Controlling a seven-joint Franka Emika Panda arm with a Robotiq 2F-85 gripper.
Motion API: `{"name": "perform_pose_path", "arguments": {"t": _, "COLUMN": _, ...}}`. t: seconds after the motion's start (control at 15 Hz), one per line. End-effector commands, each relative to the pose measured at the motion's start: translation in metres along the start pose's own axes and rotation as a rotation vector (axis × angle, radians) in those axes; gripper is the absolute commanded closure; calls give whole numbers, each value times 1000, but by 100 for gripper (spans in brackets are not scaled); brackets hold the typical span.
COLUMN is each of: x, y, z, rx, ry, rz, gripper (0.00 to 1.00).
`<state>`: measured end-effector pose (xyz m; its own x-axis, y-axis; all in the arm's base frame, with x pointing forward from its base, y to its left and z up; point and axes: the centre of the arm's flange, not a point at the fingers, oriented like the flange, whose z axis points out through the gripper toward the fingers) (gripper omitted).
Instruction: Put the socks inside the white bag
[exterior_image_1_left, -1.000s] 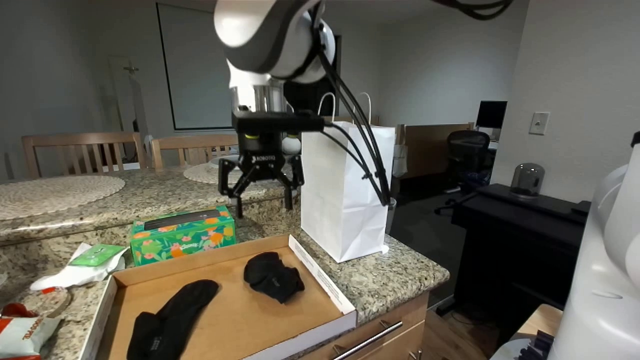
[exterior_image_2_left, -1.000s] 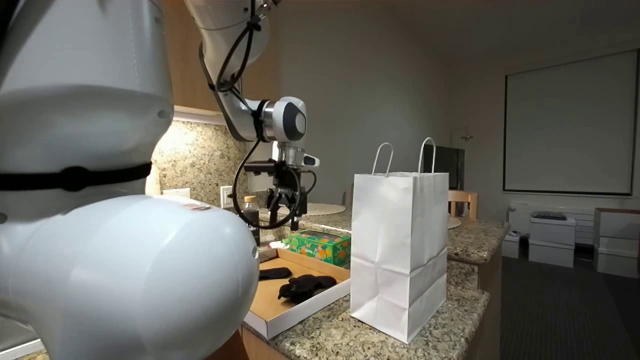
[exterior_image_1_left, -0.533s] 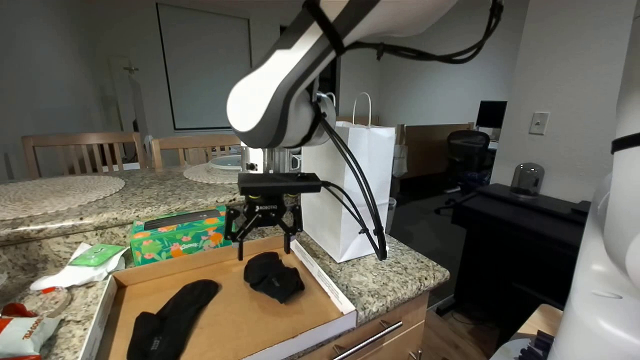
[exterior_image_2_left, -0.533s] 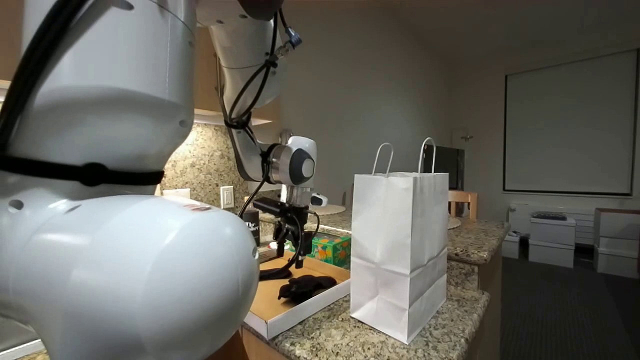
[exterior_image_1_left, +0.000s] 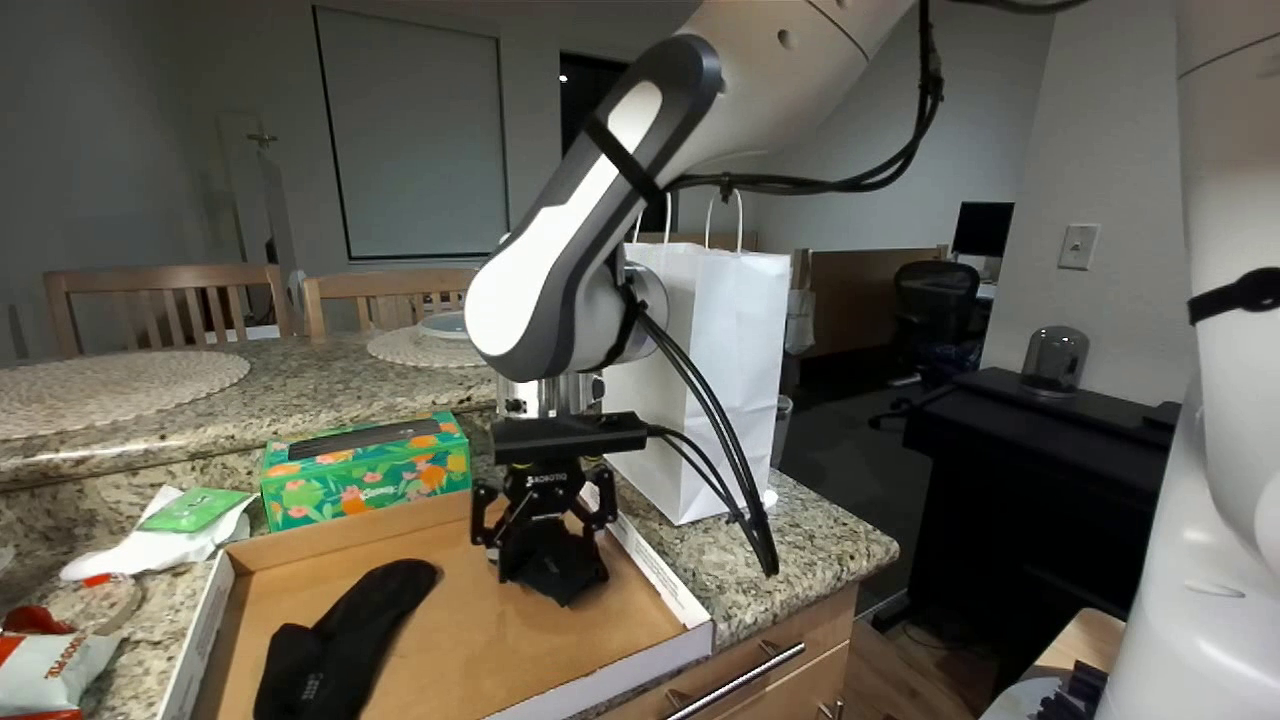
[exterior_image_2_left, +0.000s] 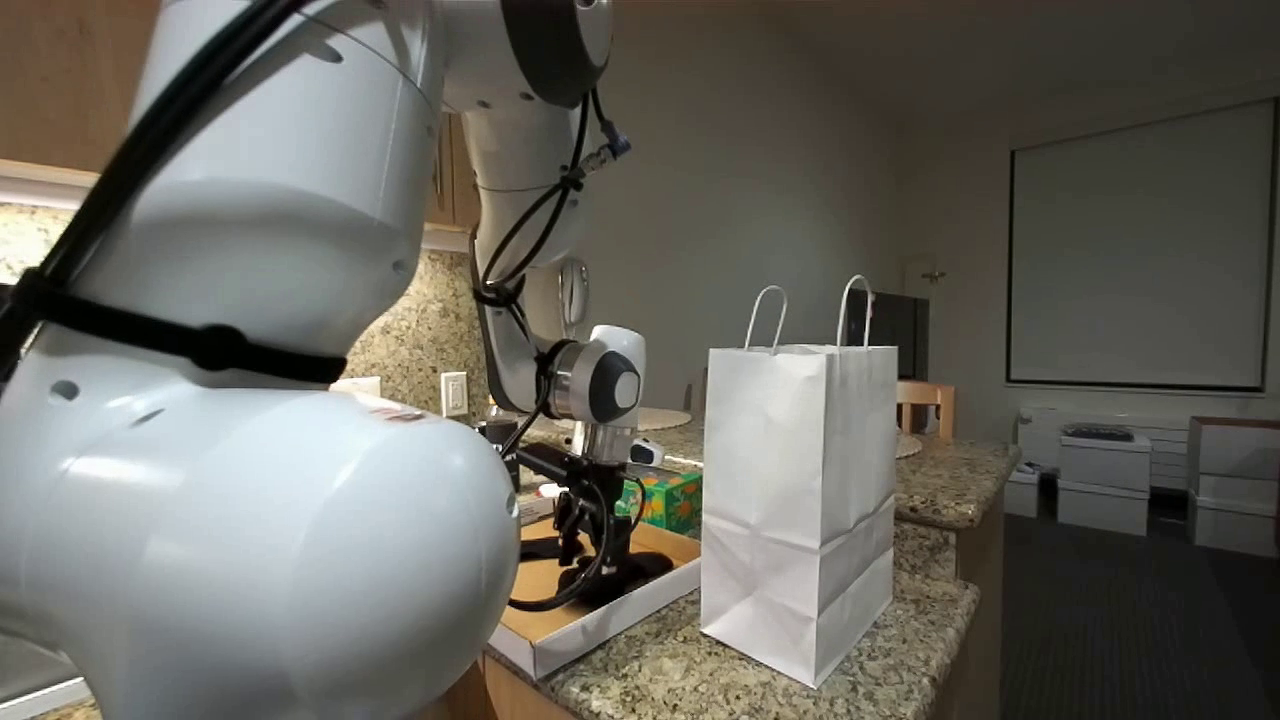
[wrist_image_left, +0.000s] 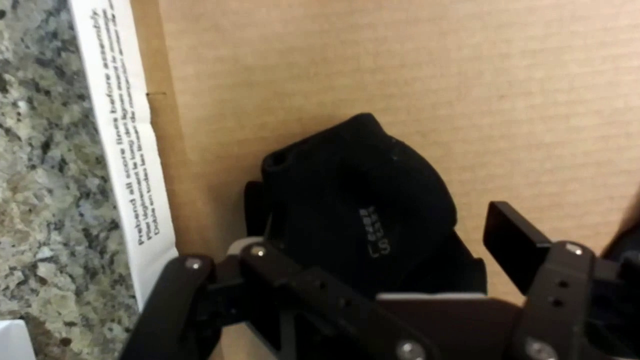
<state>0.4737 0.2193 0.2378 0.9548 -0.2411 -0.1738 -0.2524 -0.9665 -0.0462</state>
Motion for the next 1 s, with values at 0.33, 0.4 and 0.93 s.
{"name": "perform_pose_path", "arguments": {"t": 0.33, "x": -5, "y": -4, "z": 12, "rx": -40, "ry": 26, "rz": 18, "gripper": 66}}
{"name": "perform_pose_path", "arguments": {"t": 0.4, "x": -8, "y": -6, "z": 14, "rx": -52, "ry": 16, "rz": 12, "gripper": 72}}
{"name": "perform_pose_path", "arguments": {"t": 0.93, "x": -44, "y": -15, "z": -40, "rx": -74, "ry": -5, "rz": -37, "gripper": 91}}
